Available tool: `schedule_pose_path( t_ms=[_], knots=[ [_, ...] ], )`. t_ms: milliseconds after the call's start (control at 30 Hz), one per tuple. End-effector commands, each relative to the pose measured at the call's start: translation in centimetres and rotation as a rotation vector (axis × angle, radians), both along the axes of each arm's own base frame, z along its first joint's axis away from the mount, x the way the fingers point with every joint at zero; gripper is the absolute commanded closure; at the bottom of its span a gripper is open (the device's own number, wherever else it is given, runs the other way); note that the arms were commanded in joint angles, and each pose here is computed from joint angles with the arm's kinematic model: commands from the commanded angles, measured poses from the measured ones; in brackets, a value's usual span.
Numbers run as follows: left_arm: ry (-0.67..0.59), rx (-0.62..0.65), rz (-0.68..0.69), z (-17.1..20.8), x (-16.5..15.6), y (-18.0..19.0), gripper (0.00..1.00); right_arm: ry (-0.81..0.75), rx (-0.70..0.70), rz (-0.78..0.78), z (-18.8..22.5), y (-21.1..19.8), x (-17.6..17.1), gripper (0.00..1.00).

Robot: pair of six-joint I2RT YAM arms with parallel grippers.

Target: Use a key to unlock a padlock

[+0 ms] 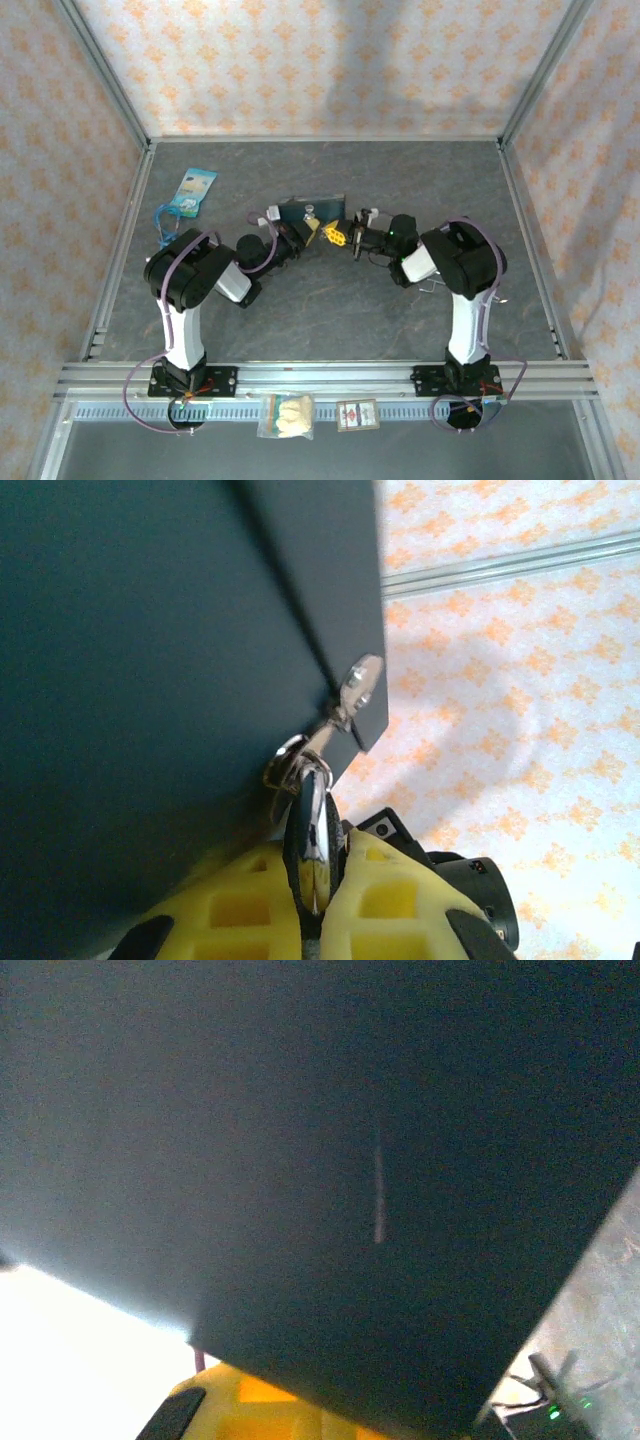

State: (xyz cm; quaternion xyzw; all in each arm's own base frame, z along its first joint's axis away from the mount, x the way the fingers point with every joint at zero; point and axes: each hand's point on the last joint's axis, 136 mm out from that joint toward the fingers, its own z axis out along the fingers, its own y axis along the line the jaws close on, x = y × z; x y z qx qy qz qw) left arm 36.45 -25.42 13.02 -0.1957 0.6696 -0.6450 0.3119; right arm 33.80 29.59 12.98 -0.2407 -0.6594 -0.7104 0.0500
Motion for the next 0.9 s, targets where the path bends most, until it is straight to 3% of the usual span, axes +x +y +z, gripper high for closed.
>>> schedule_pose_path(
  t_ms=[0,300,533,633,867],
  knots=[
    [-0.219,-0.054,-0.267,3.4,-5.8,-3.2,1.0,-0.093,0.304,-0.124,8.1,-1.8,1.6,1.0],
    [-0.238,-0.036,-0.248,3.1,-5.3,-3.1,1.0,0.012,0.341,-0.166,7.5,-2.3,2.3,1.0],
    [-0.176,-0.037,-0.192,1.9,-4.6,-2.1,1.0,-0.035,0.278,-0.164,6.0,-1.9,2.2,1.0],
    [-0.142,-0.032,-0.166,1.1,-4.1,-1.7,1.0,-0.071,0.205,-0.18,4.6,-1.9,2.3,0.99],
    [-0.051,0.083,-0.089,-1.4,-2.8,-0.7,1.0,-0.201,-0.143,-0.238,0.8,-2.9,3.0,0.76]
  ],
)
